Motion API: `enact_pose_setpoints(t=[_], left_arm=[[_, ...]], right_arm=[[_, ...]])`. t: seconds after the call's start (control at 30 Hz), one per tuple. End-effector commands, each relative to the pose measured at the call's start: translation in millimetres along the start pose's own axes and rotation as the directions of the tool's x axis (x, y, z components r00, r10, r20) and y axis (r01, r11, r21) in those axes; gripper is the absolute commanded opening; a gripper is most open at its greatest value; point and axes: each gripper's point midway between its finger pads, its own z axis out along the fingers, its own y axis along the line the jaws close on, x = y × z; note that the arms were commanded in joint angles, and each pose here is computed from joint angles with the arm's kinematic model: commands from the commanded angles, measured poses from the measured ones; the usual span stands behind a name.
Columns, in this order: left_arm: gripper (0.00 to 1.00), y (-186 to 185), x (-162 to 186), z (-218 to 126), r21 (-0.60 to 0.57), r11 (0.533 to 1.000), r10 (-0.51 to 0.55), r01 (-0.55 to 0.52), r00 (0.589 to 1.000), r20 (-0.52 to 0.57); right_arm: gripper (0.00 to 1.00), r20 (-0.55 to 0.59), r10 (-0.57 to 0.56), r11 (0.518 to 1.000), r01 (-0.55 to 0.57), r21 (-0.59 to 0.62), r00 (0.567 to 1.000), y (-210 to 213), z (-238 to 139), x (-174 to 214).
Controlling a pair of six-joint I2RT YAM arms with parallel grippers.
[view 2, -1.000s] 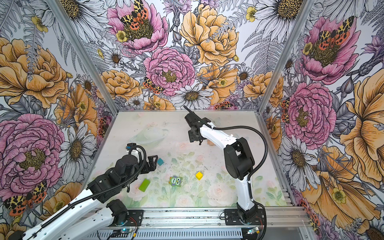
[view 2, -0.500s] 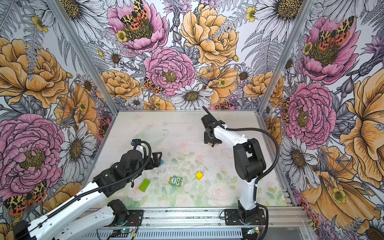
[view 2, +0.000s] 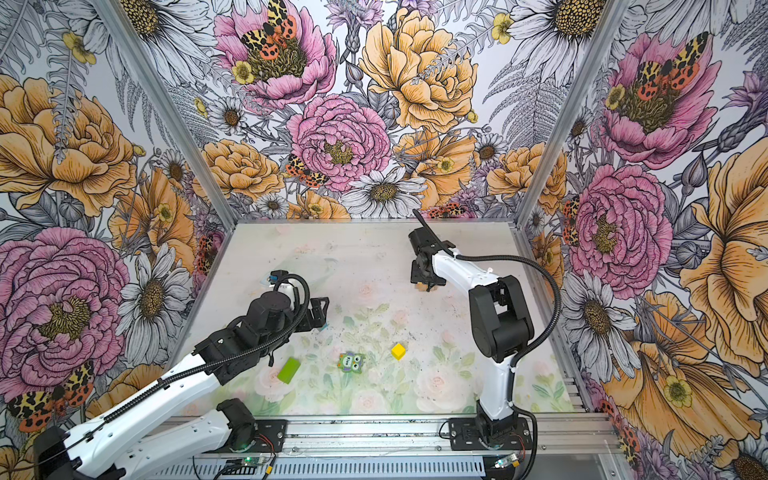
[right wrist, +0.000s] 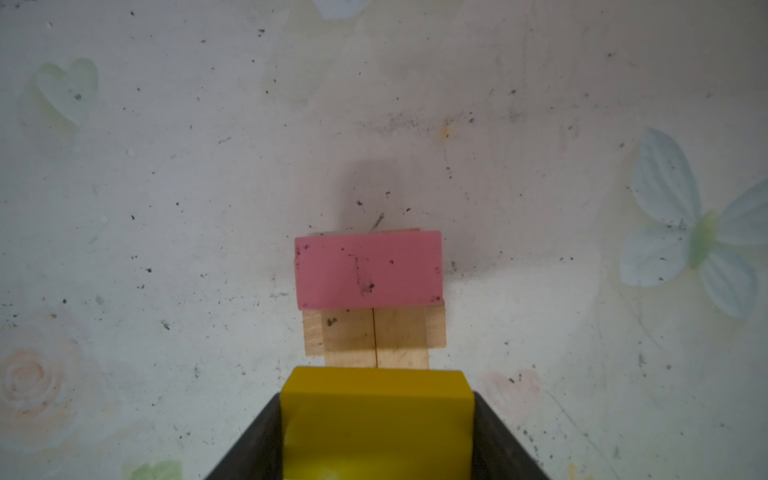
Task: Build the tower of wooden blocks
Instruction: 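Lower the yellow block onto the pink block and open the right gripper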
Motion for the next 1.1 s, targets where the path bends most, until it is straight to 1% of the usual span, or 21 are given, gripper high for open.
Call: enact_pose_setpoints(t=[0.0, 0.4, 1.07], left_arm=[[0.99, -13, -10, -3, 0.043, 0.999, 0.013, -0.014, 1.0, 0.018], [0.99, -15, -9, 3, 0.036, 0.999, 0.029, -0.029, 1.0, 0.007], [0.99, -13, -9, 5, 0.03, 0.999, 0.035, -0.035, 0.999, 0.003]], right_arm=[[0.57, 0.008, 0.026, 1.0, -0.026, -0.015, 1.0, 0, 7, -7], [0.58, -0.018, 0.033, 0.999, -0.033, -0.018, 0.999, 0, 23, -7], [0.6, -0.03, 0.036, 0.999, -0.037, -0.031, 0.999, 4, 33, -12]])
